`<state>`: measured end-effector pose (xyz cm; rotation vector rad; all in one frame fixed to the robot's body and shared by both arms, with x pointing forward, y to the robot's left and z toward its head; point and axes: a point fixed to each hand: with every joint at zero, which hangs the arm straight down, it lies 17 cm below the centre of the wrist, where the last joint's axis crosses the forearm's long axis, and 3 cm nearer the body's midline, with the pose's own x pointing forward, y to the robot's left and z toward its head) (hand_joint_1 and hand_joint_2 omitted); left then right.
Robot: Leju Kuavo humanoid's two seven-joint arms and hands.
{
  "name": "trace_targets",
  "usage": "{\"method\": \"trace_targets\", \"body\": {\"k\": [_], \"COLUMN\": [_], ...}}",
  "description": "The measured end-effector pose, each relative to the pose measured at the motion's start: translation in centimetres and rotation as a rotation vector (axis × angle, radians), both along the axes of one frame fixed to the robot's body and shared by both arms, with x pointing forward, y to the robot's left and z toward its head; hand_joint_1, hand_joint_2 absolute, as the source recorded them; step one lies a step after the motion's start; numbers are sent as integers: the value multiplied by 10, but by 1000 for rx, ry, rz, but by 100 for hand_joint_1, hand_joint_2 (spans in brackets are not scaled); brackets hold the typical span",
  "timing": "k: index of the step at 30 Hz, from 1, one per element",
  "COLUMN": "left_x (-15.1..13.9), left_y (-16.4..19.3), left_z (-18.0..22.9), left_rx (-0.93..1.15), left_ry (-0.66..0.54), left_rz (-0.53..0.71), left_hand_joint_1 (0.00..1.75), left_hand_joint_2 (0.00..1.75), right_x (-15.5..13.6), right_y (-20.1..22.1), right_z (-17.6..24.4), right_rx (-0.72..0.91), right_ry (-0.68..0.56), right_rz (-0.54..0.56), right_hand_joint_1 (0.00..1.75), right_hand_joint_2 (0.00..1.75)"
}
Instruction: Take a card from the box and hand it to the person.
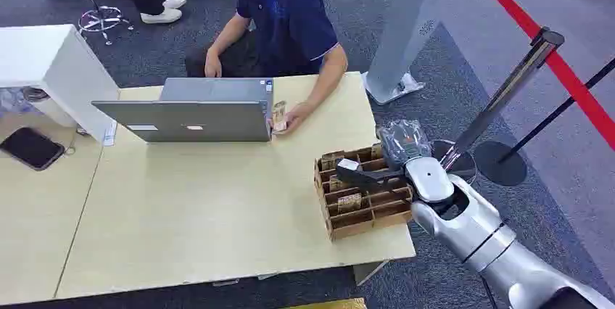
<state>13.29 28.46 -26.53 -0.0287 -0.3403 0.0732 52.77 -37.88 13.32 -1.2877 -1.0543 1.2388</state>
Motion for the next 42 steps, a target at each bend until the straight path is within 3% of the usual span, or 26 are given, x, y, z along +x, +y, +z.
{"method": "trace_targets", "body": {"k": [13,15,28,29,32,39,40,42], "left_x": [0,0,0,0,0,0,0,0], "left_y": [0,0,0,0,0,0,1,1], "left_z": [0,0,0,0,0,0,0,0], "left_rx": [0,0,0,0,0,-1,-1,-3], "left_ry": [0,0,0,0,0,1,4,5], "left_rz": [0,0,0,0,2,7,24,31], "left_hand_joint_1": [0,0,0,0,0,0,0,0], "left_hand_joint_2": [0,0,0,0,0,0,0,0], "right_x": [0,0,0,0,1,0,-11,-17], "right_y": [0,0,0,0,1,3,10,18], "right_z": [0,0,0,1,4,9,40,58], "right_rx": [-1,-1,-1,-3,-6,-3,24,38], "right_ry": [0,0,-1,-4,-17,-40,-153,-207], "right_rz": [1,1,2,2,4,11,41,73], "right_hand_joint_1": [106,124,152,164,175,175,175,175], "right_hand_joint_2": [175,175,175,175,175,175,175,175]}}
